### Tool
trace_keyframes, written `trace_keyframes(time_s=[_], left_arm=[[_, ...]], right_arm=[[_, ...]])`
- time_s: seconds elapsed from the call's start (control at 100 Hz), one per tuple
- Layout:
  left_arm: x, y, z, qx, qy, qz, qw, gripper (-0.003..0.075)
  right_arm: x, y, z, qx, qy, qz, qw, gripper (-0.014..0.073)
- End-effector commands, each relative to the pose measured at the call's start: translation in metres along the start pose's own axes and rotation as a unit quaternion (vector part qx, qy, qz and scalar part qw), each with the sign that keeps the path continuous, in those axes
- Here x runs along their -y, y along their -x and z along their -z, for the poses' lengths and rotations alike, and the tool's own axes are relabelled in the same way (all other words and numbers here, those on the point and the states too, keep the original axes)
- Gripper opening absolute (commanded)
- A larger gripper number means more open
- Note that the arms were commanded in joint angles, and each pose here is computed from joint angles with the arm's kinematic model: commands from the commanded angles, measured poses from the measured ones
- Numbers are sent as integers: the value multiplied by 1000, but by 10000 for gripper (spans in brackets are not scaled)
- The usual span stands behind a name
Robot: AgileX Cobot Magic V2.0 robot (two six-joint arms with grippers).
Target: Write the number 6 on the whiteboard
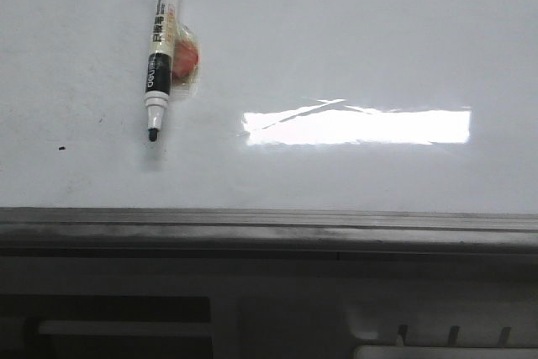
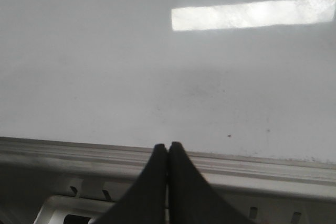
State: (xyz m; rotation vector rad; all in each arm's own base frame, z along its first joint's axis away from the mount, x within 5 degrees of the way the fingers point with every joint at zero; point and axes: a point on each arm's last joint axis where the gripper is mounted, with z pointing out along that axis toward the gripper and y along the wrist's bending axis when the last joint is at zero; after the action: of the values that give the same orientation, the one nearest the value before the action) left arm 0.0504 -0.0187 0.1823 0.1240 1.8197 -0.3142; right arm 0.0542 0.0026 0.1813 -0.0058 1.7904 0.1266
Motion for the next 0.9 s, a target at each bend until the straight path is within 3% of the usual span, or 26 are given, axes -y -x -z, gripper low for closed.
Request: trace_keyframes(time_s=[0.0, 0.89], left_arm=[[-3, -9, -2, 13, 5, 8, 1000, -19], [-3, -9, -2, 13, 5, 8, 1000, -19]], right_arm=[[0, -2, -1, 23, 1, 9, 1000, -66], [-1, 0, -1, 36, 5, 12, 999, -66]])
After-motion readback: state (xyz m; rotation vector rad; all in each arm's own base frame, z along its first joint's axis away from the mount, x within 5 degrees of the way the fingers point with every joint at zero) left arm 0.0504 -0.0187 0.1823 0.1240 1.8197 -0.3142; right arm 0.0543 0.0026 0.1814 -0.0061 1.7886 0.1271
